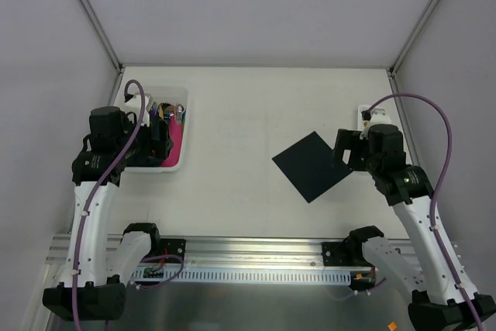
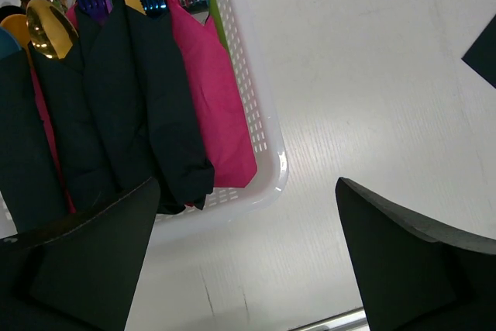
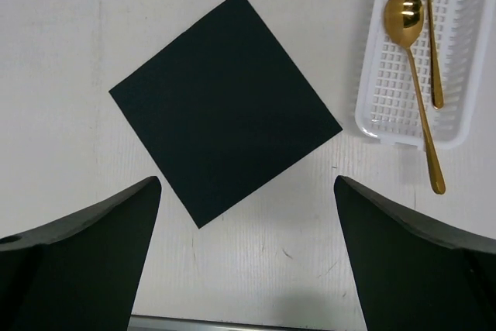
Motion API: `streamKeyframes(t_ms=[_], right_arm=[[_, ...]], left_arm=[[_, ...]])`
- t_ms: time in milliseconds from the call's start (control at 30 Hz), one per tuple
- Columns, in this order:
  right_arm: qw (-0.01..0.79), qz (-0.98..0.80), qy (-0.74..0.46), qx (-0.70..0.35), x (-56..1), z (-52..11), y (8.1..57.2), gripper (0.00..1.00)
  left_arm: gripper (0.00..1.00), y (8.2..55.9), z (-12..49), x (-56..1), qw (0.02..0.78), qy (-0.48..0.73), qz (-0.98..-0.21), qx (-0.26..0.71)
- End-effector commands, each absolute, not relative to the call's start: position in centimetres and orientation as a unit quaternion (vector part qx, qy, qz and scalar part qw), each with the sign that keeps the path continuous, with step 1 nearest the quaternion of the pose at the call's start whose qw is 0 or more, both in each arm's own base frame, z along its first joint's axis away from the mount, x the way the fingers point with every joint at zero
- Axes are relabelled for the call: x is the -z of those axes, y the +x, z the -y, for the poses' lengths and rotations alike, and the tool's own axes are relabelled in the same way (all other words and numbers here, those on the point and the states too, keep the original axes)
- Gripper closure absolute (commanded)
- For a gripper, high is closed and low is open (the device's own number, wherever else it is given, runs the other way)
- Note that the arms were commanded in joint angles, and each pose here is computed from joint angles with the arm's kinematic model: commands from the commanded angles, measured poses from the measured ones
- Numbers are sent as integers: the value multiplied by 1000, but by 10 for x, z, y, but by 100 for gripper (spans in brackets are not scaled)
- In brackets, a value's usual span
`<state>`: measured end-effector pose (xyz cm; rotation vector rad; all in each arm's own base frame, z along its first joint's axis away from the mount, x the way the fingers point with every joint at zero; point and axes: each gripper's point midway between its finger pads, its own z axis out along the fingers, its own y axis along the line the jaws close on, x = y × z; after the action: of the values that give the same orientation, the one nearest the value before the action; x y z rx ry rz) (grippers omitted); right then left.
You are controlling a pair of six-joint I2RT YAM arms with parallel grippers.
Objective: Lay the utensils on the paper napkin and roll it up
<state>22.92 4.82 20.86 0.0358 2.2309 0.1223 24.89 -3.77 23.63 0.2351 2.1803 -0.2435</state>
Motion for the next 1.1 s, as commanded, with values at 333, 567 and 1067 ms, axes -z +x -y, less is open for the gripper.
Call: streamKeyframes(t_ms=[333,567,1067], right_arm=[[322,-943,-62,-48,-151,-86,255,1],[248,-965,-83,7,-96,-92,268,13],[196,-977,-78,38,-20,-114,298,26]], left_arm=[[1,262,67,-273,451,133,-865,177],[1,272,70,-270,435,122,-871,195],[1,275,65,-267,435,126,-874,177]])
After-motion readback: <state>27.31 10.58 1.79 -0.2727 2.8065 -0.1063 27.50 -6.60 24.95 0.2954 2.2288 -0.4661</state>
